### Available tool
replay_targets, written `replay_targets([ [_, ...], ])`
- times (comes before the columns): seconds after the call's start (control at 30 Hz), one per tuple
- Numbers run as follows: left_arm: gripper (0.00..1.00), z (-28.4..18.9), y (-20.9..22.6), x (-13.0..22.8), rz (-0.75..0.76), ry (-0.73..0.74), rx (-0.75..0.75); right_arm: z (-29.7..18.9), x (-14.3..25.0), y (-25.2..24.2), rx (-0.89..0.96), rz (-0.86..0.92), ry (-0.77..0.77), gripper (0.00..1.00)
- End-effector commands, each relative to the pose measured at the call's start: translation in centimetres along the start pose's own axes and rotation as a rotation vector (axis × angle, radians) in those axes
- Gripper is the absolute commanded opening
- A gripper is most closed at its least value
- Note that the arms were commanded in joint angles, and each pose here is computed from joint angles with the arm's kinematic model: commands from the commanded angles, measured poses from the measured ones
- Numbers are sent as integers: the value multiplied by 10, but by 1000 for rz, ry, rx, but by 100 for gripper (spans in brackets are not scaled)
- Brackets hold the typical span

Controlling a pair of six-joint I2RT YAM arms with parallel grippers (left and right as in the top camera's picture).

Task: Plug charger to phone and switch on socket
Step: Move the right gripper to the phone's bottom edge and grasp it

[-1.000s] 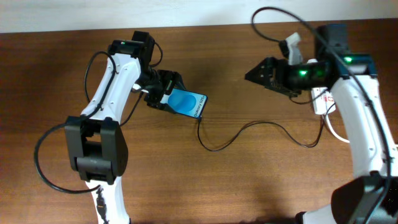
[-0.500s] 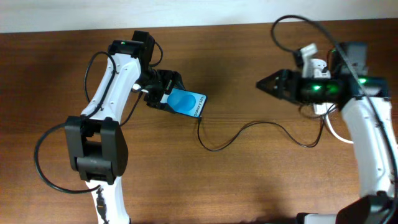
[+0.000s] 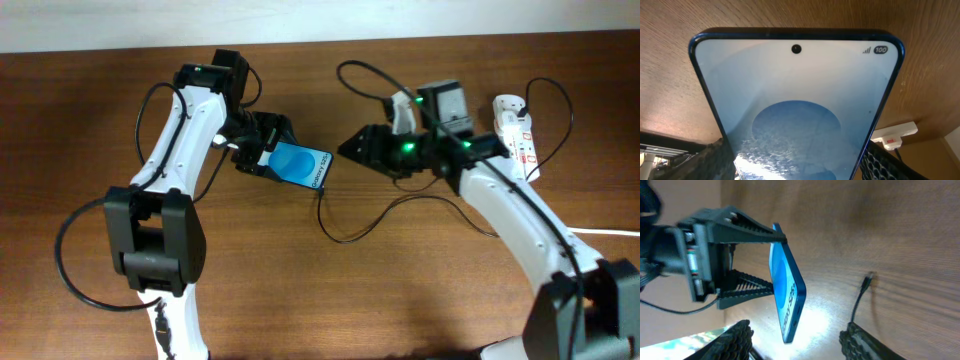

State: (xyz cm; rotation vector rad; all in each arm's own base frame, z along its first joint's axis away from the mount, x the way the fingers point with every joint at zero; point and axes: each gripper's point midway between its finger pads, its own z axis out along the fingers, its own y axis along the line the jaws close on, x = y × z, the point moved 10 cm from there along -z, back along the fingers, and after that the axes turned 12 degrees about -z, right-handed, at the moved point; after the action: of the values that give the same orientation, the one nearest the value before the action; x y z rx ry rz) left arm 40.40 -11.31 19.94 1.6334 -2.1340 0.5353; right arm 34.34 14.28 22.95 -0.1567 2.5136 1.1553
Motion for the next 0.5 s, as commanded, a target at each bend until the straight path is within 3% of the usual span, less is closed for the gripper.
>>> replay_targets([
  [0.0, 0, -7, -3, 2, -6, 10, 23, 26, 6, 1, -1, 59, 44, 56],
  [0.13, 0, -7, -3, 2, -6, 10, 23, 50, 13, 1, -4, 99, 85, 47],
  [0.47, 0, -7, -3, 3, -6, 26, 24, 73, 17, 22, 39, 38, 25, 46],
])
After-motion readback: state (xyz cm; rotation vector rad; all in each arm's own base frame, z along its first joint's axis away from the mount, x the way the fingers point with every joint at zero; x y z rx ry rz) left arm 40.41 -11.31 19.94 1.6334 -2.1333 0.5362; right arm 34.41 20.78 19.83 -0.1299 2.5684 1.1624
